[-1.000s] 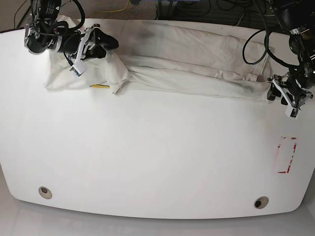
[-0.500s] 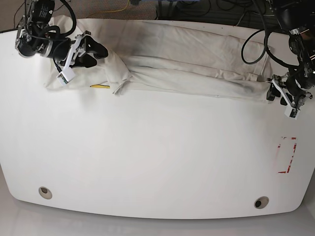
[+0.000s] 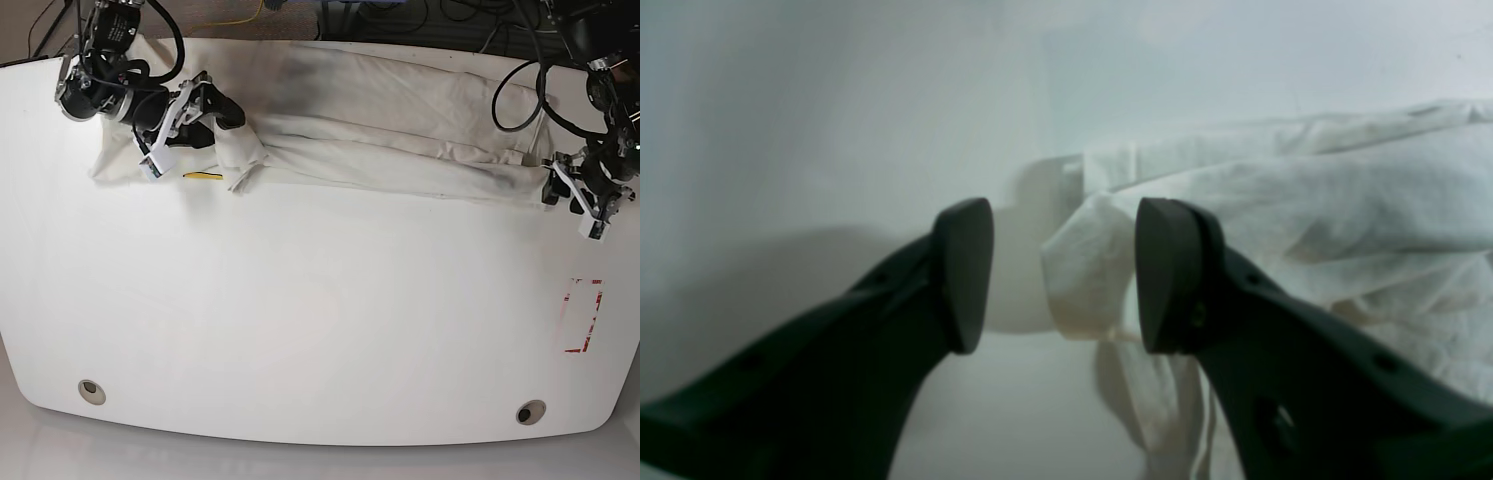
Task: Layout the t-shirt on the table in an organized manner, then fold the t-shirt properly
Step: 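Pinch the side edge with the right gripper and fold it inward, then lay the folded side flat and press it with the right gripper, then lower the left gripper onto the shirt's opposite side edge and pinch it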
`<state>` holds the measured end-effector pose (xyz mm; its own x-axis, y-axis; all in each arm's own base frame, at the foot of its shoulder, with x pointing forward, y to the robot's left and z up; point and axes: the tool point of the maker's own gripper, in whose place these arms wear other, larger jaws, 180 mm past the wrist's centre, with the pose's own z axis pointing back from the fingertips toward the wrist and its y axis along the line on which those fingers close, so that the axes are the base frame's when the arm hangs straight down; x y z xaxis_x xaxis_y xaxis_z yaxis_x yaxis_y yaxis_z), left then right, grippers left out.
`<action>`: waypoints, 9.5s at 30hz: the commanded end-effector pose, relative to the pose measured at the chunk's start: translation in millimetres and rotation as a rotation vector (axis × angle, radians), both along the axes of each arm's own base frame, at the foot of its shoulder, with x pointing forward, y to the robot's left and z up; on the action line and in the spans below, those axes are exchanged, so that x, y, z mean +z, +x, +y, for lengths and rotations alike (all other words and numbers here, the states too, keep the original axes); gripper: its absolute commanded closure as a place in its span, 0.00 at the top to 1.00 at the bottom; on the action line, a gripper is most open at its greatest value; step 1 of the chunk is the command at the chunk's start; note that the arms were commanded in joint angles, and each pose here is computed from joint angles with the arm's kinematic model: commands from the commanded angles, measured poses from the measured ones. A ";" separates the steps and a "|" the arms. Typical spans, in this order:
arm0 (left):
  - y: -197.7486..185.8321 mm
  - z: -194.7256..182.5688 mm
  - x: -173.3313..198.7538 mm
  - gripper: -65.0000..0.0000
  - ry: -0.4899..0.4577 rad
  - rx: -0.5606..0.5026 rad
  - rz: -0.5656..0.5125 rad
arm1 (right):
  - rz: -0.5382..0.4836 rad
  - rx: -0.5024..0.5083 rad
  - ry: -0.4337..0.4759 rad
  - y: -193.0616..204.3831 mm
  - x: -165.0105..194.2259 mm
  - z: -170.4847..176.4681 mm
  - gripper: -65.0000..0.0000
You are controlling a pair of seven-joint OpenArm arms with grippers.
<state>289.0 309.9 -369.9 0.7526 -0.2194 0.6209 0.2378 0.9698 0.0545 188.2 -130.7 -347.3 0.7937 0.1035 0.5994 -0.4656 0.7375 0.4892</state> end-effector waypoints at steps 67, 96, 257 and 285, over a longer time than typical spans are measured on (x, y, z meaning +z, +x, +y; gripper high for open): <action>7.7 6.6 14.3 0.49 0.015 -0.003 -0.046 | 0.161 0.346 0.201 -74.9 13.0 43.3 0.42; 3.8 -15.2 57.0 0.49 0.110 -0.097 -0.155 | 0.155 0.221 0.191 -70.0 1.9 40.2 0.57; 80.3 -34.2 -1.5 0.48 -0.225 0.064 -0.040 | 0.116 -0.185 -0.456 37.0 -110.4 -131.8 0.08; 62.6 -16.6 29.6 0.03 -0.074 0.026 -0.104 | 0.121 -0.185 -0.429 36.2 -114.3 -119.8 0.08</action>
